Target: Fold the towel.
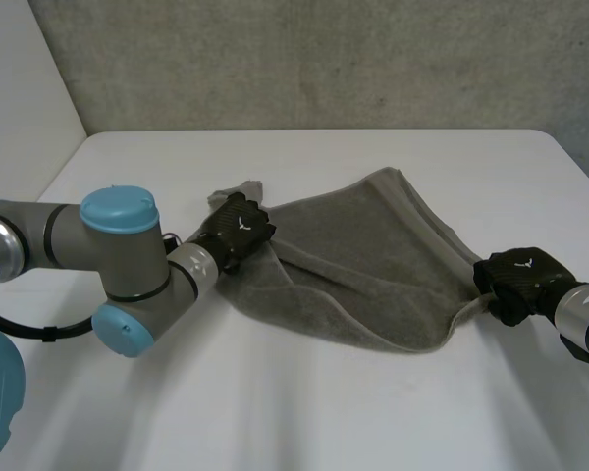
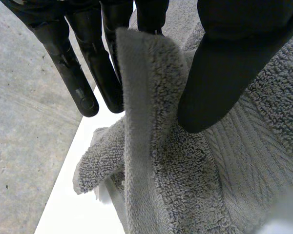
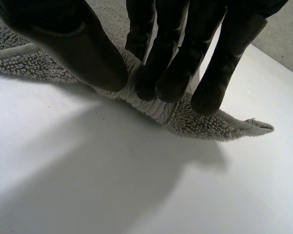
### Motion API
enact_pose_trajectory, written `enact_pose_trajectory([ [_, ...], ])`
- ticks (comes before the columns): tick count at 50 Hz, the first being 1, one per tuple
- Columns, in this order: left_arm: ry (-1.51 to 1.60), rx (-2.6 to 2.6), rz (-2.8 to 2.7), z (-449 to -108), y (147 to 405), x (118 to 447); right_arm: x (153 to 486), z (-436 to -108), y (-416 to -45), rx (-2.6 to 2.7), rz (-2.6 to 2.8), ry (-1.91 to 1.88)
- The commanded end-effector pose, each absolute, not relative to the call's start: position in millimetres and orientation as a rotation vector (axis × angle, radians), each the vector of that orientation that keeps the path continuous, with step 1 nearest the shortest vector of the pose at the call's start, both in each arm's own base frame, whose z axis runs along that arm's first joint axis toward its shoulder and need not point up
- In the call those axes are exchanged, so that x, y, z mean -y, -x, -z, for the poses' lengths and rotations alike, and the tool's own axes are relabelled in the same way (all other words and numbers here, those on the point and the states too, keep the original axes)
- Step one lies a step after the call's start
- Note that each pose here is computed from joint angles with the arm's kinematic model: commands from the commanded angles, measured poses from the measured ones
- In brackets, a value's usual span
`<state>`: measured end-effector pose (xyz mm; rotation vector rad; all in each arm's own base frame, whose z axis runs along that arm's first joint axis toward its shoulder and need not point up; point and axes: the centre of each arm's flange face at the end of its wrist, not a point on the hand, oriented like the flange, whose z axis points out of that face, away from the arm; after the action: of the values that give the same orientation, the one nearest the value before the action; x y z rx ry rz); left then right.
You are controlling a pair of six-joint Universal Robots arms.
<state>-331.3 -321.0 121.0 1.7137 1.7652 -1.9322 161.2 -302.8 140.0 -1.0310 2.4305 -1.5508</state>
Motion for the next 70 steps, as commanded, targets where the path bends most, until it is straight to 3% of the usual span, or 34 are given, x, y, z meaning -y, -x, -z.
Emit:
enact_pose_trajectory([
  [1,-1.708,-1.758,1.944,-122,332,322,303,-140,-161,-2.43,1.55,1.031],
  [7,-1.686,-1.726,1.989,-132,335,322,304,-140,-160,-2.433,1.551,1.028],
  [9,-1.637,-1.706,2.049,-157,335,319,305,-142,-159,-2.433,1.553,1.02],
  [12,-1.611,-1.714,2.072,-167,332,317,306,-146,-158,-2.437,1.571,1.016],
  [15,-1.544,-1.728,2.137,-194,324,310,306,-167,-158,-2.415,1.633,1.018],
  [17,-1.462,-1.756,2.201,-222,312,300,300,-209,-157,-2.361,1.737,1.02],
  [18,-1.462,-1.756,2.201,-222,311,300,300,-209,-157,-2.361,1.738,1.02],
  [20,-1.4,-1.775,2.233,-236,301,296,295,-247,-155,-2.301,1.824,1.023],
  [23,-1.261,-1.806,2.292,-263,281,287,293,-264,-154,-2.267,1.857,1.015],
  [25,-1.108,-1.837,2.36,-287,264,273,284,-306,-155,-2.179,1.949,0.985],
  [36,-0.643,-1.775,2.624,-359,204,234,248,-414,-152,-2.006,2.203,0.967],
  [40,-0.575,-1.78,2.633,-363,194,237,251,-419,-145,-2.06,2.181,0.952],
  [45,-0.581,-1.88,2.586,-344,195,243,277,-375,-150,-2.212,1.898,1.09],
  [47,-0.601,-2.023,2.481,-313,198,257,277,-362,-161,-2.22,1.821,1.162],
  [48,-0.601,-2.024,2.48,-313,198,257,277,-362,-162,-2.22,1.821,1.163],
  [53,-0.622,-2.264,2.267,-252,206,292,291,-304,-189,-2.366,1.568,1.355],
  [60,-0.659,-2.305,2.247,-230,225,333,331,-268,-212,-2.364,1.603,1.421],
  [65,-0.655,-2.16,2.4,-257,248,363,372,-288,-229,-2.18,2.021,1.389],
  [67,-0.542,-1.961,2.554,-300,249,379,397,-321,-238,-1.92,2.442,1.223],
  [68,-0.542,-1.96,2.555,-300,249,379,397,-321,-238,-1.918,2.444,1.222],
  [70,-0.386,-1.676,2.758,-344,247,390,391,-374,-242,-1.548,2.775,0.95],
])
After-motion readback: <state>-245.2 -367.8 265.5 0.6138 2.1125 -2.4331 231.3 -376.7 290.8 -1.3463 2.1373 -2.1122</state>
